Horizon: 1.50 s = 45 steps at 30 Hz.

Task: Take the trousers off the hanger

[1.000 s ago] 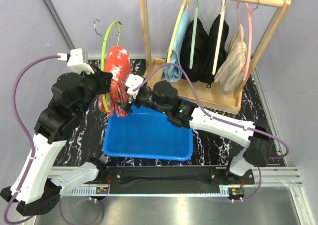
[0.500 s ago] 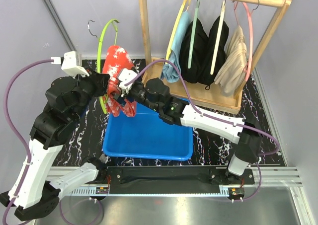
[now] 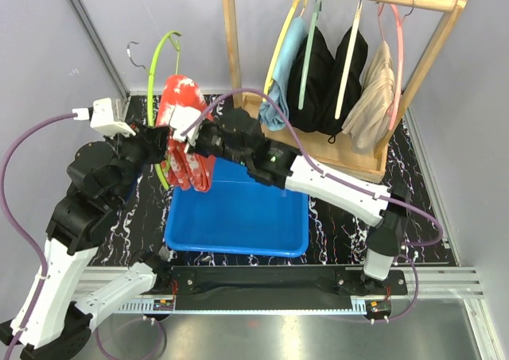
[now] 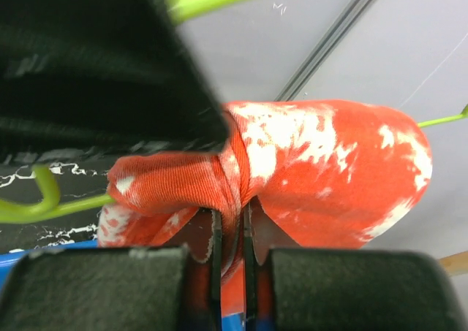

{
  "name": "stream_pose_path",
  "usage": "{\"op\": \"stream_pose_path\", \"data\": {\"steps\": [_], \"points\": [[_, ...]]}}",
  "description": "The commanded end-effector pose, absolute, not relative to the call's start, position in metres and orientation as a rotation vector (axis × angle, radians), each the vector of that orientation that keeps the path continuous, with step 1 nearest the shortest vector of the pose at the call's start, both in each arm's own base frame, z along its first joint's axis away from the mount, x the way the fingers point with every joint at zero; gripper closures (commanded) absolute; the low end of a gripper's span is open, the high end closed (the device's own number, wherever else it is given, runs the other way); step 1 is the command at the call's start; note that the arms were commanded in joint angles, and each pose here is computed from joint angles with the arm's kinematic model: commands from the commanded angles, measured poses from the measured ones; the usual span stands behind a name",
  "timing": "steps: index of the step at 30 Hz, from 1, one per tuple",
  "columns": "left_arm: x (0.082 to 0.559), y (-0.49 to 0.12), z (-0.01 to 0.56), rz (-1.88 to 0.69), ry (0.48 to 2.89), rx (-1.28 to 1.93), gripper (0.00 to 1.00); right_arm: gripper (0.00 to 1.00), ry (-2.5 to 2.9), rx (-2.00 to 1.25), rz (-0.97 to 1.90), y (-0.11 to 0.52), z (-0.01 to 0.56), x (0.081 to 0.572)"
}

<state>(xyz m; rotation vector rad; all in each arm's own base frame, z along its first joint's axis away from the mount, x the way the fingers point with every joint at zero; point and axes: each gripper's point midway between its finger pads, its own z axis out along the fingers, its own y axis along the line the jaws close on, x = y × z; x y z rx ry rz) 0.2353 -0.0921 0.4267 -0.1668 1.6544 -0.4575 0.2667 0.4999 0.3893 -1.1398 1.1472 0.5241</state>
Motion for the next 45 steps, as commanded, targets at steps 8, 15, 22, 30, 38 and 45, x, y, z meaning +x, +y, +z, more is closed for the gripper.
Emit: {"op": "stream_pose_path", "data": {"steps": [8,15,22,30,38,45], "points": [[0.238,-0.083,0.427,-0.474,1.546,-0.24,1.0,1.0,0.85,-1.066,0.621,0.434,0.579,0.239],[0.241,-0.081,0.408,-0.439,1.58,-0.256,1.0,1.0,0.761,-1.09,0.632,0.406,0.619,0.211],[0.245,-0.079,0.39,-0.406,1.614,-0.266,1.0,1.0,0.725,-1.065,0.659,0.37,0.652,0.184],[0.249,-0.077,0.375,-0.362,1.645,-0.274,1.0,1.0,0.742,-1.05,0.594,0.341,0.659,0.179],[0.253,-0.072,0.341,-0.287,1.707,-0.277,1.0,1.0,0.725,-0.981,0.483,0.31,0.68,0.181],[0.255,-0.071,0.328,-0.265,1.73,-0.277,1.0,1.0,0.74,-0.97,0.469,0.295,0.682,0.177]]}}
